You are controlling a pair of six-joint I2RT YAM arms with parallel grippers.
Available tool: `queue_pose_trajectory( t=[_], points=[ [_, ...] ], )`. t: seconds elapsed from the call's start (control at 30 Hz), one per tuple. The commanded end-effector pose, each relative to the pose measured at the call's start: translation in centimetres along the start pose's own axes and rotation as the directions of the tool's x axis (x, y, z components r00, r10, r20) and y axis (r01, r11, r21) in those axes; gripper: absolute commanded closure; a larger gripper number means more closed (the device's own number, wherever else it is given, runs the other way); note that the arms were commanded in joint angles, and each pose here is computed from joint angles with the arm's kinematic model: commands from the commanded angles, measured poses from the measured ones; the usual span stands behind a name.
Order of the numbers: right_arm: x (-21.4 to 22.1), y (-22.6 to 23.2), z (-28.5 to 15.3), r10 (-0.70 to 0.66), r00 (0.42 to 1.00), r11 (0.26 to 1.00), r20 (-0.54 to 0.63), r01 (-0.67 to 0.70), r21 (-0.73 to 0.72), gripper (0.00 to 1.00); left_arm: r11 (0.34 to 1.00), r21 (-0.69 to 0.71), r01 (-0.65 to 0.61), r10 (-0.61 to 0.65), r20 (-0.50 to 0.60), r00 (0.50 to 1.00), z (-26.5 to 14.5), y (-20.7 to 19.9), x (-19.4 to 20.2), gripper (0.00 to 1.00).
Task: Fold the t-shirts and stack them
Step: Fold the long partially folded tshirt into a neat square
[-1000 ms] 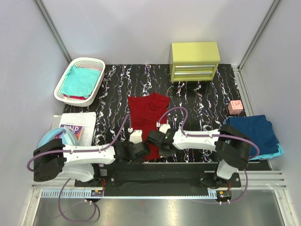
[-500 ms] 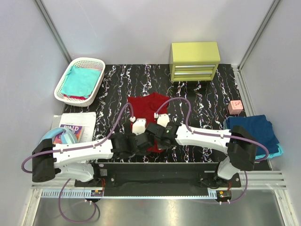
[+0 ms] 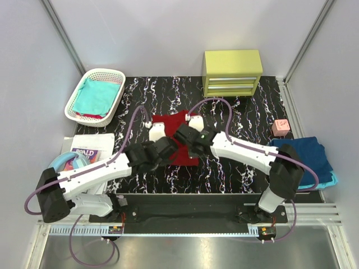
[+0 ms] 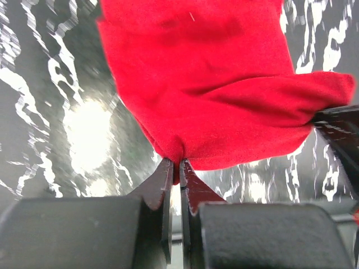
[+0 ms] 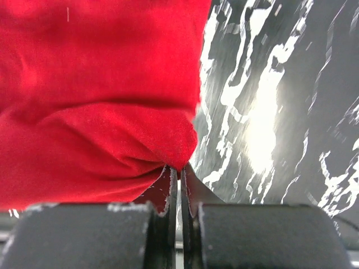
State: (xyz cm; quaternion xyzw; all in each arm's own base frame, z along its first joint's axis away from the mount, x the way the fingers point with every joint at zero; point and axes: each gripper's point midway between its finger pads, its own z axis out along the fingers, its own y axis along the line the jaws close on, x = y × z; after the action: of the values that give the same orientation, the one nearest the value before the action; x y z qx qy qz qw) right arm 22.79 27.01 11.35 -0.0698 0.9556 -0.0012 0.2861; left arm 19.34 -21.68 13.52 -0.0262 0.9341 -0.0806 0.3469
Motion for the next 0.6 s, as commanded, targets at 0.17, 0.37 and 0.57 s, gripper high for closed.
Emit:
queue_pose_trajectory(
  t=[0.17, 0.37, 0.57],
  points=[
    [-10.4, -2.2, 2.5, -0.002, 0.992, 0.996, 0.13, -0.009, 0.087, 1.0, 0.997, -0.073, -0.01, 0.019, 0.13, 0.991, 2.0, 0.6, -8.9, 1.0],
    [-15.3, -1.9, 4.7, 0.014, 0.987, 0.996, 0.158, -0.028, 0.086, 1.0, 0.993, -0.12, 0.011, 0.006, 0.138, 0.99, 5.2, 0.7, -13.7, 1.0],
    [-19.3, -2.2, 7.4, 0.034, 0.984, 0.994, 0.173, -0.051, 0.094, 1.0, 0.988, -0.146, 0.042, -0.022, 0.133, 0.991, 8.6, 1.7, -17.8, 1.0]
  ],
)
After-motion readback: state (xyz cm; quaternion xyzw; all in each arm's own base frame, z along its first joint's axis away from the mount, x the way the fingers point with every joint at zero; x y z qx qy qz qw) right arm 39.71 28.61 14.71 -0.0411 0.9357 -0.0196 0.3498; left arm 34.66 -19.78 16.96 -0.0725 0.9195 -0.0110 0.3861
